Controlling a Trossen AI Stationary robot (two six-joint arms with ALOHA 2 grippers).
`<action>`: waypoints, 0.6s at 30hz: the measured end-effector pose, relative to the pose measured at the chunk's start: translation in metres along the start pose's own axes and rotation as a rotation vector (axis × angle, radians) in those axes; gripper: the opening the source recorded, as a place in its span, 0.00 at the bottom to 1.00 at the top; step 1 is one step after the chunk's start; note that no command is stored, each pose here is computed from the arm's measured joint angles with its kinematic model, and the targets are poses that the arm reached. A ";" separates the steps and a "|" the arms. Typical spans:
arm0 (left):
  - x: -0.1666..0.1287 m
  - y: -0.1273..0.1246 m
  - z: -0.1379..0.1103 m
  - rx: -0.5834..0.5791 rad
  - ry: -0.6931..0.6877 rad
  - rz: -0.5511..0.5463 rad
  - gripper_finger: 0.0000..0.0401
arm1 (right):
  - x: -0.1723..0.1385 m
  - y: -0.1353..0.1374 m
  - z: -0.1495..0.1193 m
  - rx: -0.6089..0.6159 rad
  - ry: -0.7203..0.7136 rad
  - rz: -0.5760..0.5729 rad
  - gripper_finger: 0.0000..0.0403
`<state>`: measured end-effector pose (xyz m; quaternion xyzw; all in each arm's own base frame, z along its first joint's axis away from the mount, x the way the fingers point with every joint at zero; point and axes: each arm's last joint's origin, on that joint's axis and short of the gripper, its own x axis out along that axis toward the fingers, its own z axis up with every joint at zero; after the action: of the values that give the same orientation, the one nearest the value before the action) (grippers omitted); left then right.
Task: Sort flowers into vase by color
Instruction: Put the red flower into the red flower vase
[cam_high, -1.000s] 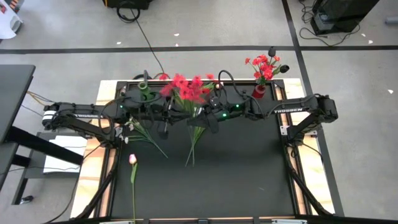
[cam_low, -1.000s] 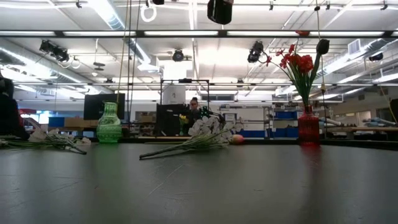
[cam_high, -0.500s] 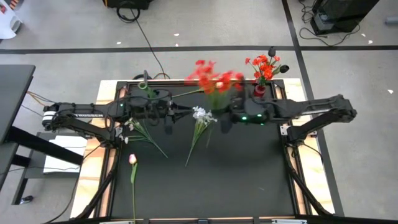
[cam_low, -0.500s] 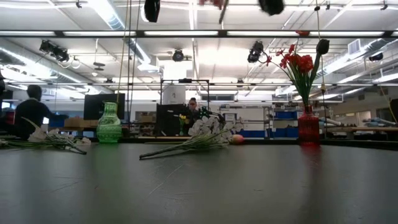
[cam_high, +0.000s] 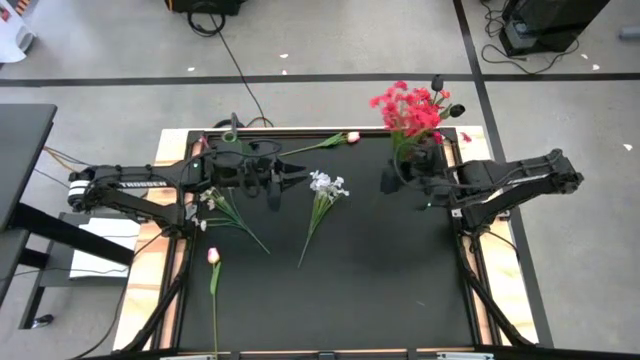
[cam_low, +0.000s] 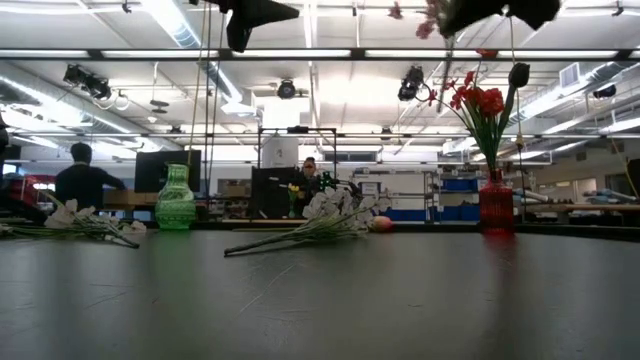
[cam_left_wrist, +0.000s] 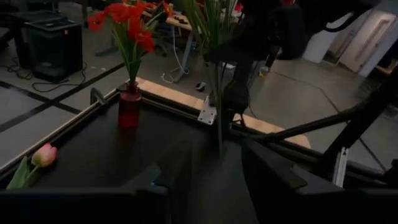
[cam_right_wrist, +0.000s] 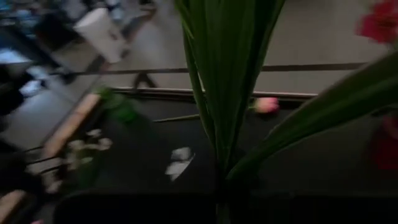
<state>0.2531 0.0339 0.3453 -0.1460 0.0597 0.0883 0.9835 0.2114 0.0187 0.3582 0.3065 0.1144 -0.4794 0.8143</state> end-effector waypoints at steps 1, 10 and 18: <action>0.000 0.001 -0.001 0.003 0.009 0.005 0.36 | 0.000 -0.004 -0.001 0.001 -0.003 -0.031 0.04; -0.001 0.005 -0.010 -0.007 0.102 0.067 0.36 | -0.002 -0.030 -0.005 0.017 -0.006 -0.231 0.04; 0.007 0.006 -0.015 -0.007 0.114 0.082 0.36 | 0.002 -0.062 -0.020 0.119 -0.036 -0.387 0.04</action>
<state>0.2578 0.0364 0.3283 -0.1518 0.1214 0.1201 0.9736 0.1613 0.0075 0.3175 0.3180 0.1282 -0.6382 0.6893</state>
